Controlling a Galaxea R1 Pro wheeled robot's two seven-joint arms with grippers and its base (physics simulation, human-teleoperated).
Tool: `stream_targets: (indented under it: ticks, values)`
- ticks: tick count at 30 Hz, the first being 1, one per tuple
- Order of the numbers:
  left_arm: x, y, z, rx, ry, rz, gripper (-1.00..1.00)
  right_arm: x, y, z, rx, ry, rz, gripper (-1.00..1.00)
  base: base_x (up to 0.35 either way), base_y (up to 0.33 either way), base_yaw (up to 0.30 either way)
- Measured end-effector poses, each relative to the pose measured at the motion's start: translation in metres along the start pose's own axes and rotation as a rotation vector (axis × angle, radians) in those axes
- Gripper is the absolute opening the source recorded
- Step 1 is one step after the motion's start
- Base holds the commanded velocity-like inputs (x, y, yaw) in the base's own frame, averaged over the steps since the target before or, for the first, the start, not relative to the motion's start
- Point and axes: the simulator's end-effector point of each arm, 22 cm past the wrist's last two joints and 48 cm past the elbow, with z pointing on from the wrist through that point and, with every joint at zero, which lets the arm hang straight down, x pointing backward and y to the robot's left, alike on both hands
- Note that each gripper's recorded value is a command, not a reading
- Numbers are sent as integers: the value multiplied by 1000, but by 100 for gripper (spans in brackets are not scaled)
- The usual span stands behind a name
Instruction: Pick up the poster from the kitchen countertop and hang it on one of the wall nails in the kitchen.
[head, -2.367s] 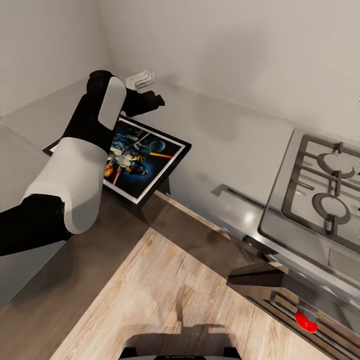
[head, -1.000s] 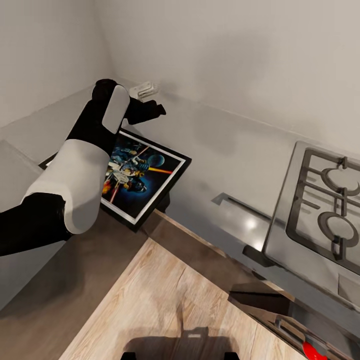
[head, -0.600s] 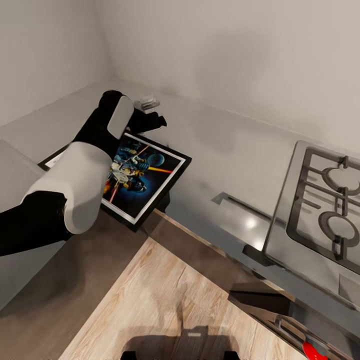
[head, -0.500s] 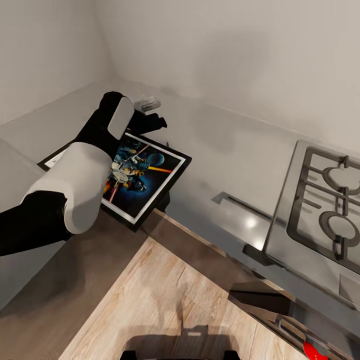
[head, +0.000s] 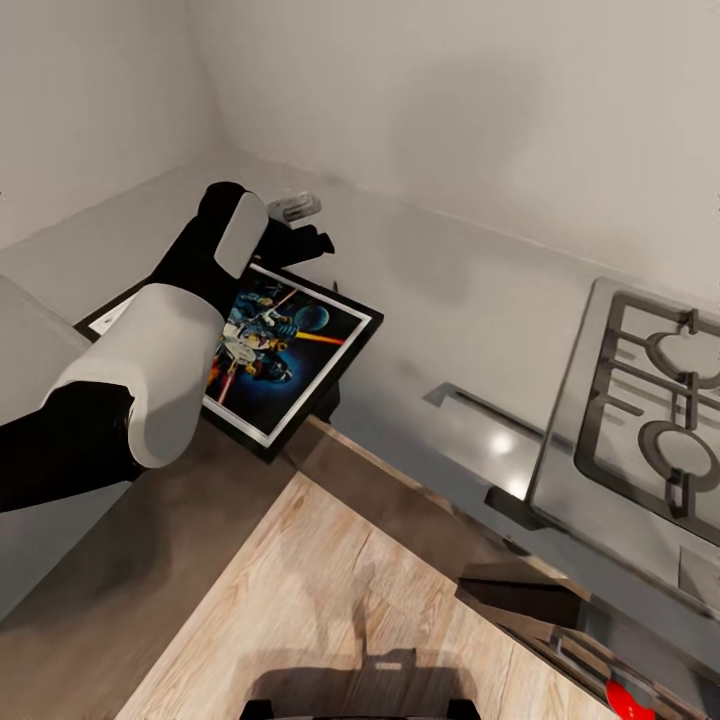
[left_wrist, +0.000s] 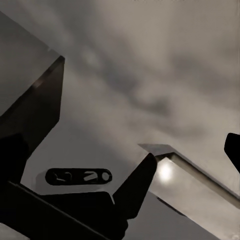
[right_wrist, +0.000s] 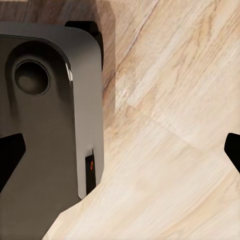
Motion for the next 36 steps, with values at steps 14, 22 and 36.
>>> stream_targets:
  ticks: [14, 22, 36]
  values:
    - [-5, -3, -3, 11, -13, -5, 100, 0, 0, 0, 0, 0, 0, 100, -61, 0, 0]
    - [-5, -3, -3, 11, -13, -6, 100, 0, 0, 0, 0, 0, 0, 100, 0, 0, 0]
    - [-64, -22, -48, 47, -171, 29, 100, 0, 0, 0, 0, 0, 0, 100, 0, 0, 0]
